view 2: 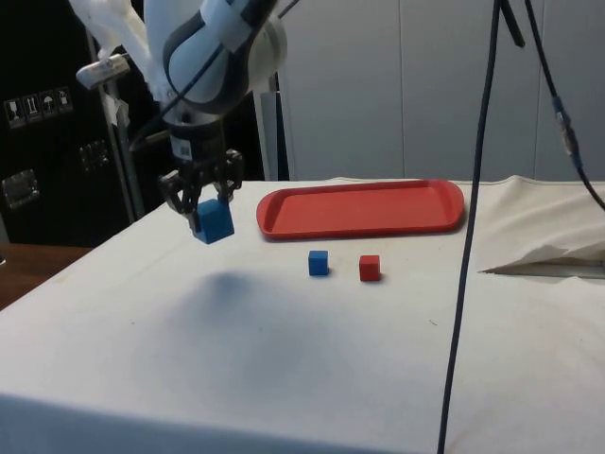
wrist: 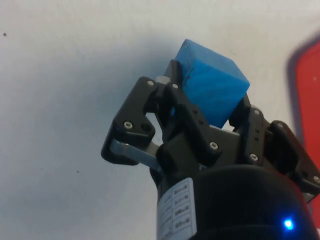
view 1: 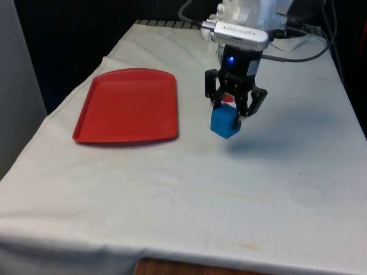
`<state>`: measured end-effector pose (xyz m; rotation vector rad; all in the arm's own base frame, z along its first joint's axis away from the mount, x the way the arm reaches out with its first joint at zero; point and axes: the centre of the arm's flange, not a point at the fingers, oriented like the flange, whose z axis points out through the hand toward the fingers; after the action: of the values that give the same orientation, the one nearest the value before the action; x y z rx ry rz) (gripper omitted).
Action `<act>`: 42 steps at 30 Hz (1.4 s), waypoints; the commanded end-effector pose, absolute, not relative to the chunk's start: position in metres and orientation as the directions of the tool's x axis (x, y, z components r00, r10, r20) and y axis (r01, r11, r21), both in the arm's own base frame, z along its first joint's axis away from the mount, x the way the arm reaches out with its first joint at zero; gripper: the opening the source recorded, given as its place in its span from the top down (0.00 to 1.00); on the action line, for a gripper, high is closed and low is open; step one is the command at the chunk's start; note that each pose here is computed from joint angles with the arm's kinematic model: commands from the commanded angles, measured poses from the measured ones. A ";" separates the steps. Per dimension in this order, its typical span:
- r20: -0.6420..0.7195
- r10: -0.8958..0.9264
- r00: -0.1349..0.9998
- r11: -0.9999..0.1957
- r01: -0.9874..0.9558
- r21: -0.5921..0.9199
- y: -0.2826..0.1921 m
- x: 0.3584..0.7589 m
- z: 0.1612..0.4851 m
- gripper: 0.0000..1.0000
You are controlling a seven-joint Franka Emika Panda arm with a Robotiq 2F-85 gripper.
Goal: Pick up the largest block and place it onto the tray.
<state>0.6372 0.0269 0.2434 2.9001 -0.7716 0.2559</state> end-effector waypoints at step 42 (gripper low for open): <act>0.204 -0.440 0.874 -0.874 -0.469 0.126 -0.062 0.573 0.269 0.98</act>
<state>0.5730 -0.0620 0.2688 2.8799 -0.7080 0.2407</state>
